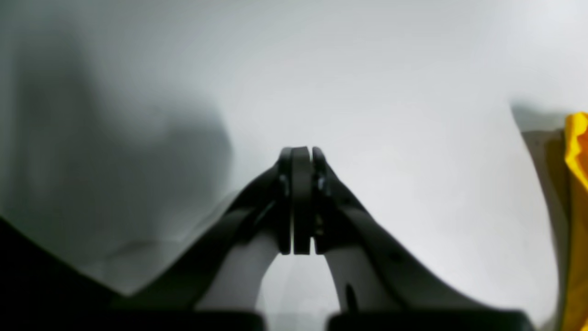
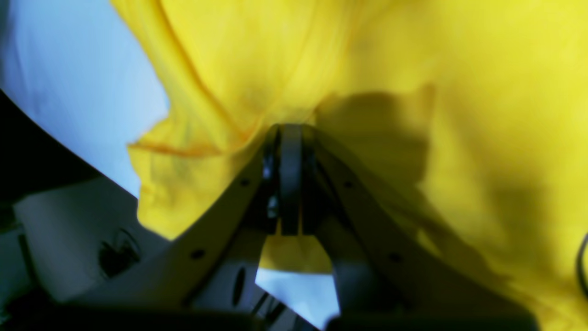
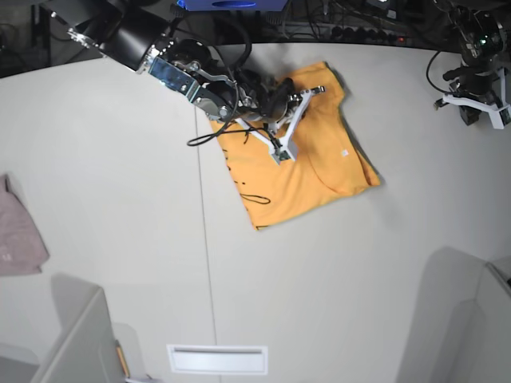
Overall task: Fold the T-shirt properly
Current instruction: 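Release the shirt and raise the right gripper away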
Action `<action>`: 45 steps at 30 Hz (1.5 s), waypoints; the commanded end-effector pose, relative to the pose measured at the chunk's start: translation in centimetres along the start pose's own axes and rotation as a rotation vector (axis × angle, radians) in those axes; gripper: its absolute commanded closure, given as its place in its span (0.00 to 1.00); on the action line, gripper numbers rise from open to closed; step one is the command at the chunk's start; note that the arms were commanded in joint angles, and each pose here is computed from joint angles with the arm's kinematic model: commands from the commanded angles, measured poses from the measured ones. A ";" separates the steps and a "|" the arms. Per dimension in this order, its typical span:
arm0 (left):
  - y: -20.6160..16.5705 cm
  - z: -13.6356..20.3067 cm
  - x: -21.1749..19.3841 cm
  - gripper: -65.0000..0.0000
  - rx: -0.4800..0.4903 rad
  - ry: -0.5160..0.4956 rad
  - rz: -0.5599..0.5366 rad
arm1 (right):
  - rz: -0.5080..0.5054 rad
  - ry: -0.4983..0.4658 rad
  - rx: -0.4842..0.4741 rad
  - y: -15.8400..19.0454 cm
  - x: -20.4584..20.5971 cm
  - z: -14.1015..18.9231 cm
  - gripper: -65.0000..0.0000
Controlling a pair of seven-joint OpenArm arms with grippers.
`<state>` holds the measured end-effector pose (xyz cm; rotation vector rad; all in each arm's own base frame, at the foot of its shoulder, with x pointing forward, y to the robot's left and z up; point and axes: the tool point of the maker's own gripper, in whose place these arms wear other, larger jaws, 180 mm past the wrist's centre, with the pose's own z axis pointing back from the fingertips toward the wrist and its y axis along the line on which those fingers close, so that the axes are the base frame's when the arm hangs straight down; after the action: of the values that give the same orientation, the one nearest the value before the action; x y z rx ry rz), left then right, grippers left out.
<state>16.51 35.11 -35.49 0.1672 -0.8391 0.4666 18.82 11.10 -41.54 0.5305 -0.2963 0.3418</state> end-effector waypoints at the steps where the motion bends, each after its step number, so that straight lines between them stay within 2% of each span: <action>1: -0.3 0.2 1.0 1.00 -0.012 -0.034 -0.020 | 0.032 -0.048 0.039 1.5 1.7 0.8 1.00; 3: -0.8 0.1 0.8 1.00 -0.022 -0.030 -0.020 | 0.064 -0.055 0.061 2.5 2.1 1.3 1.00; 8: -2.5 -0.1 -0.1 1.00 -0.059 -0.015 0.000 | 0.082 0.033 0.048 2.5 1.0 0.5 1.00; 12: -4.5 -0.5 -0.4 1.00 -0.108 -0.005 -0.011 | 0.078 0.091 0.035 2.6 0.5 -0.4 1.00; 15: -6.7 -0.8 -1.1 1.00 -0.163 0.017 -0.026 | 0.141 0.123 0.059 3.6 -0.2 -0.6 1.00; 17: -7.9 -0.8 -1.6 1.00 -0.195 0.029 -0.036 | 0.145 0.119 0.064 3.5 -0.1 -0.4 1.00; 21: -9.6 -0.4 -1.5 1.00 -0.240 0.024 -0.049 | 0.016 -0.015 0.068 1.1 3.2 2.4 1.00; 25: -11.5 0.4 -0.8 1.00 -0.371 0.020 0.120 | -0.096 -0.181 0.033 -3.2 6.4 7.2 1.00; 28: -12.6 0.8 -0.8 0.99 -0.475 0.100 0.180 | -0.121 -0.238 0.003 -5.2 6.7 9.4 1.00; 31: -14.1 1.2 -0.6 0.52 -0.552 0.147 0.213 | -0.138 -0.227 -0.020 -6.2 5.5 9.8 1.00; 33: -14.5 1.1 -0.6 0.20 -0.562 0.163 0.204 | -0.147 -0.201 -0.029 -6.6 4.3 9.5 1.00; 35: -14.9 1.0 -1.1 0.00 -0.574 0.187 0.221 | -0.157 -0.184 -0.030 -6.7 3.4 9.3 1.00; 39: -16.0 0.0 -2.7 0.00 -0.586 0.245 0.263 | -0.171 -0.158 -0.028 -6.6 2.1 9.0 1.00; 45: -18.2 -0.3 -5.9 0.00 -0.618 0.351 0.223 | -0.178 -0.152 -0.026 -6.5 1.7 8.9 1.00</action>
<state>21.39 16.87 -40.05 -0.5676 -0.5986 0.4183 20.59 1.21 -37.43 0.5368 -0.3618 0.1151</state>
